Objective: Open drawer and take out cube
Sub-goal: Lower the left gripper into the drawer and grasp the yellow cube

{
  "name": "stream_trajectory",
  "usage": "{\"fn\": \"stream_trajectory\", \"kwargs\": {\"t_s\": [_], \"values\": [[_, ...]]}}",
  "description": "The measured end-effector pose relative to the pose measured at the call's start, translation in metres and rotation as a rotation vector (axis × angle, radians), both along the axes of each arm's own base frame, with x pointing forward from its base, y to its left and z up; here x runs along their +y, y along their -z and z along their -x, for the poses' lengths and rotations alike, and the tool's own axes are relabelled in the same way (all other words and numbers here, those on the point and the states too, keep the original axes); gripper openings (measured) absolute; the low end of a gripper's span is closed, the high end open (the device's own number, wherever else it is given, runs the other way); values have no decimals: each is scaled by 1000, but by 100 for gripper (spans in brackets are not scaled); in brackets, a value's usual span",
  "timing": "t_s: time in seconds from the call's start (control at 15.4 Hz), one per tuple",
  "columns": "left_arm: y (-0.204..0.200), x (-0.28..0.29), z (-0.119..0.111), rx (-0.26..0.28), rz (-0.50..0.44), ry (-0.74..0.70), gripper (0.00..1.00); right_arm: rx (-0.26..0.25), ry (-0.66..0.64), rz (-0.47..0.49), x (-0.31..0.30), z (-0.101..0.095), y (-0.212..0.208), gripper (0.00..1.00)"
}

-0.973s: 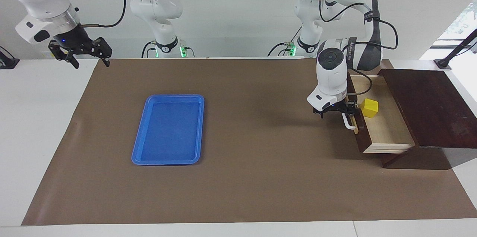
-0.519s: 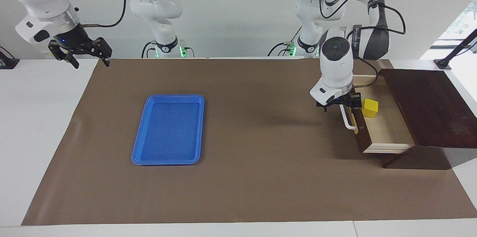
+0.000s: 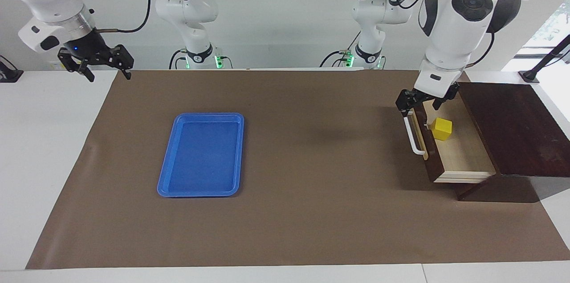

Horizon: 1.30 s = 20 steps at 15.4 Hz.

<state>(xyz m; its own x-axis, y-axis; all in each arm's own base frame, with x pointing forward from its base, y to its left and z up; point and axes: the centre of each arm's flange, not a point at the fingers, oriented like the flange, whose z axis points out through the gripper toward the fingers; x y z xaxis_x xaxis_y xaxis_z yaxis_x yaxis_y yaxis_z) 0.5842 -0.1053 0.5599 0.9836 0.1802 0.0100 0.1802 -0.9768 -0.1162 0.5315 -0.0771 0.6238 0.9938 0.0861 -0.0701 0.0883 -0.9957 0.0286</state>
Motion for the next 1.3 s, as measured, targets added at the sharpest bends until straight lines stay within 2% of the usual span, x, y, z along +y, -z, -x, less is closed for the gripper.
{"fn": "stream_trajectory", "kwargs": {"t_s": [0.32, 0.52, 0.65, 0.84, 1.3], "values": [[6, 63, -7, -23, 2, -421, 100, 0, 0, 0, 0, 0, 0, 100], [13, 108, -6, -11, 55, -681, 100, 0, 1, 0, 0, 0, 0, 100], [26, 124, -3, -27, 67, -785, 100, 0, 1, 0, 0, 0, 0, 100], [49, 124, 2, -31, 64, -890, 100, 0, 1, 0, -1, 0, 0, 100], [70, 123, 4, -36, 66, -906, 100, 0, 1, 0, 0, 0, 0, 100]]}}
